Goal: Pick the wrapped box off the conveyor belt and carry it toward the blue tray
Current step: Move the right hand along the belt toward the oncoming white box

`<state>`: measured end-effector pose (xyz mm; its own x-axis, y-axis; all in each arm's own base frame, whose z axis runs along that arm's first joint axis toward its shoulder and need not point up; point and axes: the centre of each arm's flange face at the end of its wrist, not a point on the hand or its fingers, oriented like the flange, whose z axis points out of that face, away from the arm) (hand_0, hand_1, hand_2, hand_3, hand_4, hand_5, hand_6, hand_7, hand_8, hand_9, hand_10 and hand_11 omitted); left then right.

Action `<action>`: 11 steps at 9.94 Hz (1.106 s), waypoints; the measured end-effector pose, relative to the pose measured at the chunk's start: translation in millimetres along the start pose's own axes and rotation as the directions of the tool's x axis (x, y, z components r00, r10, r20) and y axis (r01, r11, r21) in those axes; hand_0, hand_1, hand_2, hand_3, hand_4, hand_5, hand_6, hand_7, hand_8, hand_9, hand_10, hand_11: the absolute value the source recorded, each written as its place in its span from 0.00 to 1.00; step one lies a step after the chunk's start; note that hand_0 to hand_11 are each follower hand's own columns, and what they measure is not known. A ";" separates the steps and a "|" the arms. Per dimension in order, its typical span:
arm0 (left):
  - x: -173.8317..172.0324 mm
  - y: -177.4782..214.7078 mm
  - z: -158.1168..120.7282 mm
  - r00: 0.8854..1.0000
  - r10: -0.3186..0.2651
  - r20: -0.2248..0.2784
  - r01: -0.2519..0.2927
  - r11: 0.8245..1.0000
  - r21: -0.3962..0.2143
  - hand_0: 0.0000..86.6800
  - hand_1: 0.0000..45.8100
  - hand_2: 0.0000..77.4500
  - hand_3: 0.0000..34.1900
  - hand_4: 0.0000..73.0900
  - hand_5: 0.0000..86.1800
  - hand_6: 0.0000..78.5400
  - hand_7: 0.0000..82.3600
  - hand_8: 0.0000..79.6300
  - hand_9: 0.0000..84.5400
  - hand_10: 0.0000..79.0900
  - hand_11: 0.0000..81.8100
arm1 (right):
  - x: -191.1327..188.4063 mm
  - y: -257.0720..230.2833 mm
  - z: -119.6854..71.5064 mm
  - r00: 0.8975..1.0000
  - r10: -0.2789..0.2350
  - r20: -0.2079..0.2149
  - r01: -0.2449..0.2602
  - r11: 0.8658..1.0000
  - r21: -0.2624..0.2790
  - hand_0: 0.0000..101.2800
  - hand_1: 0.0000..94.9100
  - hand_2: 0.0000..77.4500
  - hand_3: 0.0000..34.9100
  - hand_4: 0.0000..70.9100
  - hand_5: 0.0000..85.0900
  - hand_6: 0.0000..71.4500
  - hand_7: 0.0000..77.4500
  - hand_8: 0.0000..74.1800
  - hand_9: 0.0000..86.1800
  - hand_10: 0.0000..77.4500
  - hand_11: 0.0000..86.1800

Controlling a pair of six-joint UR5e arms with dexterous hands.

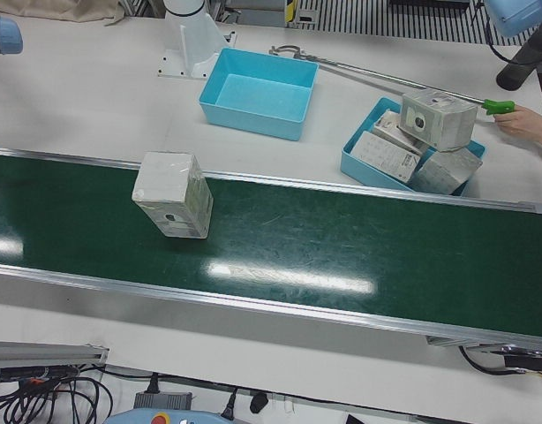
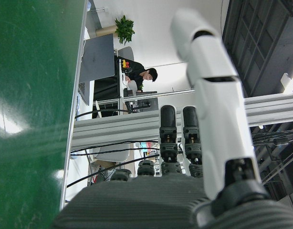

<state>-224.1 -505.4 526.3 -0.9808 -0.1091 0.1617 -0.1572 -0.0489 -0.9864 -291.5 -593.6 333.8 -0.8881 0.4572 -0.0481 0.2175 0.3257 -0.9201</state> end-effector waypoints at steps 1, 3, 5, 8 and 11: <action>0.0 0.0 0.0 1.000 0.000 0.000 0.000 1.000 0.000 0.00 0.00 0.01 0.00 0.00 0.01 0.00 0.01 0.01 0.00 0.01 0.00 | 0.7 -1.7 -2.1 1.000 -0.008 -0.003 0.008 1.000 0.025 0.53 0.25 0.30 0.05 0.31 0.30 0.18 0.40 0.01 0.07 0.00 0.02; 0.0 0.0 0.0 1.000 0.000 0.000 0.000 1.000 0.000 0.00 0.00 0.01 0.00 0.00 0.01 0.00 0.01 0.01 0.00 0.01 0.00 | 1.9 -4.9 -7.3 1.000 -0.022 -0.010 0.023 0.996 0.088 0.55 0.26 0.32 0.11 0.28 0.29 0.17 0.37 0.01 0.04 0.00 0.02; 0.0 0.0 0.0 1.000 0.000 0.000 0.000 1.000 0.000 0.00 0.00 0.01 0.00 0.00 0.01 0.00 0.01 0.01 0.00 0.01 0.01 | 3.2 -5.2 -9.0 1.000 -0.025 -0.012 0.026 0.993 0.113 0.54 0.26 0.32 0.18 0.15 0.27 0.10 0.29 0.00 0.04 0.00 0.02; 0.0 0.0 0.0 1.000 0.000 0.000 0.000 1.000 0.000 0.00 0.00 0.01 0.00 0.00 0.01 0.00 0.01 0.01 0.00 0.00 0.01 | 8.0 -0.2 -6.8 1.000 -0.020 -0.006 0.020 0.994 0.106 0.53 0.25 0.32 0.29 0.17 0.28 0.10 0.29 0.00 0.03 0.00 0.02; 0.0 0.0 0.0 1.000 0.000 0.000 0.000 1.000 0.000 0.00 0.00 0.01 0.00 0.00 0.01 0.00 0.01 0.01 0.00 0.01 0.00 | 24.6 14.1 3.0 1.000 -0.003 -0.011 0.004 0.997 0.074 0.49 0.15 0.20 0.29 0.18 0.26 0.08 0.27 0.00 0.03 0.00 0.02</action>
<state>-224.1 -505.4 526.3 -0.9808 -0.1091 0.1617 -0.1572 -0.0489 -0.9864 -311.5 -580.3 318.5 -0.8842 0.4653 -0.0410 0.1834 0.2651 -0.9466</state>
